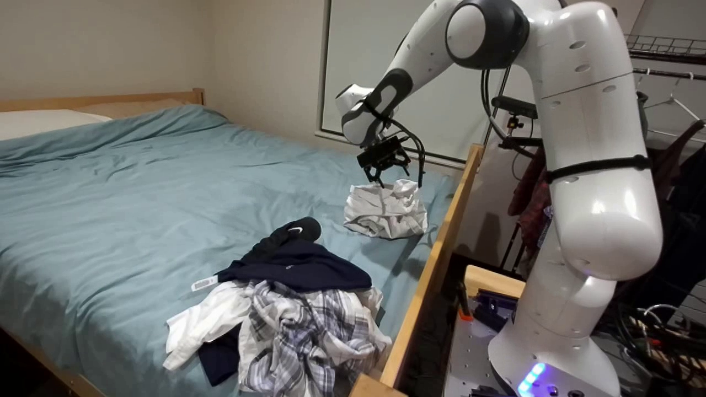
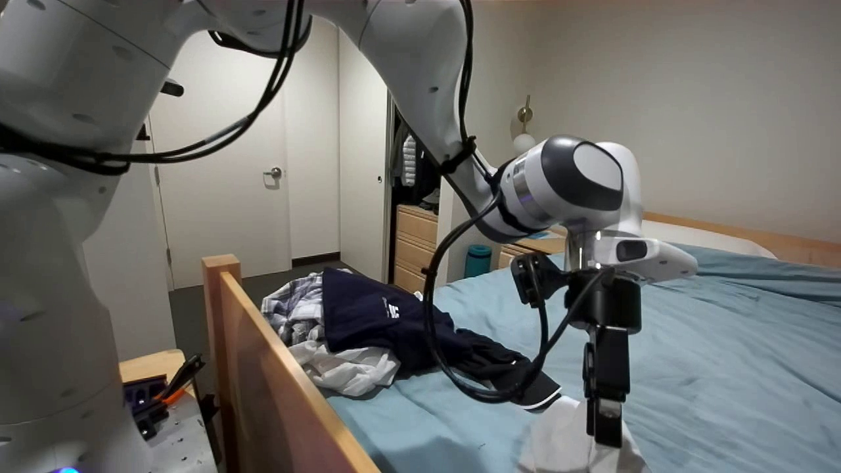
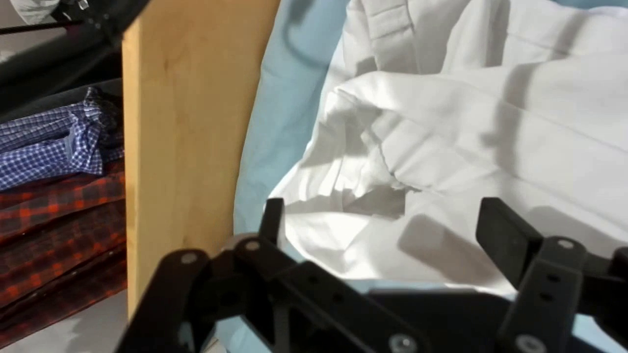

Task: Fold the white clothing on the right side of the bed

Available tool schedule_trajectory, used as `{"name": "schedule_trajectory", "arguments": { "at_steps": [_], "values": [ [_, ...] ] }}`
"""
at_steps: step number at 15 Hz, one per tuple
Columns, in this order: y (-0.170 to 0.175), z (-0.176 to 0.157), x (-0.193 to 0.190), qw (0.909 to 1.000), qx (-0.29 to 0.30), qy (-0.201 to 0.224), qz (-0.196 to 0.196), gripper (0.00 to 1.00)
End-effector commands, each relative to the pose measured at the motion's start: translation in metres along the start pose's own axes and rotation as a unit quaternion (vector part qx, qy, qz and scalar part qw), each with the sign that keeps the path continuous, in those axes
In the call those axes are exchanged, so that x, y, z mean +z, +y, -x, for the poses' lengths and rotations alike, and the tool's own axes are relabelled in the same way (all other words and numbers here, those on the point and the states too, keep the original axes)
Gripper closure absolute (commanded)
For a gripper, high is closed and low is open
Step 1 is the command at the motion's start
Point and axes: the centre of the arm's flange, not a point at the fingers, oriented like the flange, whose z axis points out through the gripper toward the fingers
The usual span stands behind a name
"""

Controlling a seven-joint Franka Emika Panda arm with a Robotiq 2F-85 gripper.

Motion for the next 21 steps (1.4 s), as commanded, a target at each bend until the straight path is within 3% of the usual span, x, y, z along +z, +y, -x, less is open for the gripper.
{"name": "schedule_trajectory", "arguments": {
  "at_steps": [1,5,8,12,17,18,19,20,21],
  "values": [
    [0.019,0.002,-0.036,0.9964,0.054,0.006,-0.065,0.00],
    [-0.007,-0.019,-0.041,0.9830,0.134,-0.047,-0.116,0.00],
    [-0.036,-0.033,-0.029,0.9671,0.208,-0.082,-0.122,0.00],
    [-0.066,-0.057,-0.011,0.9383,0.307,-0.103,-0.120,0.00],
    [-0.086,-0.076,0.001,0.8918,0.422,-0.116,-0.117,0.00],
    [-0.087,-0.078,0.001,0.8862,0.433,-0.116,-0.116,0.00],
    [-0.087,-0.078,0.001,0.8850,0.438,-0.113,-0.112,0.00],
    [-0.088,-0.076,0.001,0.8905,0.428,-0.112,-0.108,0.25],
    [-0.088,-0.069,0.001,0.9041,0.401,-0.107,-0.100,0.27]
  ]
}}
